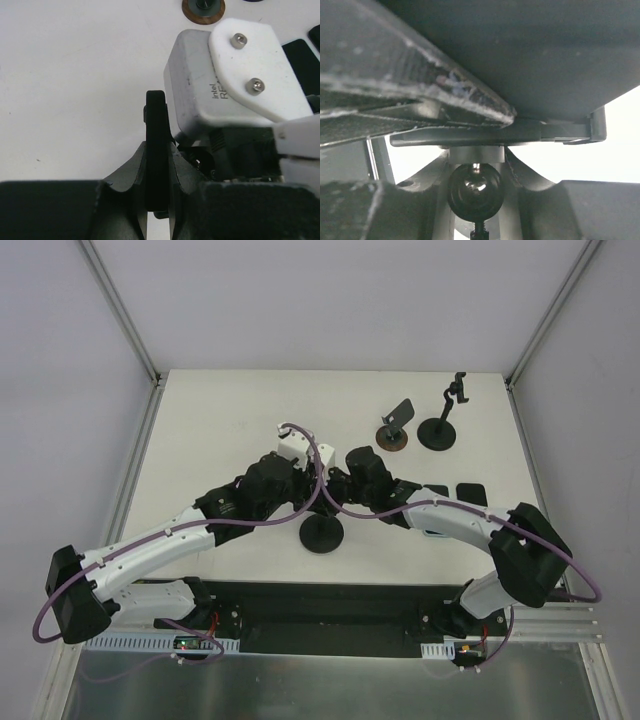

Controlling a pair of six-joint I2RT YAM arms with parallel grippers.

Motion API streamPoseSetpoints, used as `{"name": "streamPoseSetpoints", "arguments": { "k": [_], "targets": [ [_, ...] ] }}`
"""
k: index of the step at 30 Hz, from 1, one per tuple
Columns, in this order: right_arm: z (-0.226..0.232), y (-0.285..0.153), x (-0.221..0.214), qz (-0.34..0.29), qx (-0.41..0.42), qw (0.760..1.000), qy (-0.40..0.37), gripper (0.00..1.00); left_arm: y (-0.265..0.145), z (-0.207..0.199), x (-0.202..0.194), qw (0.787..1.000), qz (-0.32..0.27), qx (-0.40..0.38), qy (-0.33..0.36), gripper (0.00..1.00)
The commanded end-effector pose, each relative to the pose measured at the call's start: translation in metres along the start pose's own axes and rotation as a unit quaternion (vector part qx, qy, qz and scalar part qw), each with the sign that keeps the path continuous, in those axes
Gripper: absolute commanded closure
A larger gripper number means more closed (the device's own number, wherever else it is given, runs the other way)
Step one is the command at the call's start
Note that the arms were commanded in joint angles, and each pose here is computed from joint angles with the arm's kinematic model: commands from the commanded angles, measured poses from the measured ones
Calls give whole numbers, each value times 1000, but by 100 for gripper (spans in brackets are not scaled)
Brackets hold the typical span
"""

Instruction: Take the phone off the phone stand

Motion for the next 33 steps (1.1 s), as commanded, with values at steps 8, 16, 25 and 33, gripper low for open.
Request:
{"name": "streamPoseSetpoints", "arguments": {
  "k": [8, 16, 25, 33],
  "targets": [
    [12, -6, 20, -46, 24, 998, -39, 99, -26, 3, 21, 997, -50, -11, -49, 56],
    [12, -8, 20, -50, 23, 998, -40, 99, -19, 4, 3, 998, -29, 3, -47, 52],
    [12, -6, 20, -51, 24, 998, -36, 99, -12, 9, -13, 997, -39, 27, -58, 59],
    [17, -6, 19, -51, 43, 997, -39, 99, -4, 8, -16, 997, -52, 31, -51, 100]
  ]
}}
Point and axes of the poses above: each gripper's point midway between its finger pads, its own y axis out along the fingers, its own z axis along the line the jaws close on, x = y × z, the point moved 4 cm from there along -y, back along the fingers, and after that the axes turned 9 degrees about y, right-handed, at the moved point
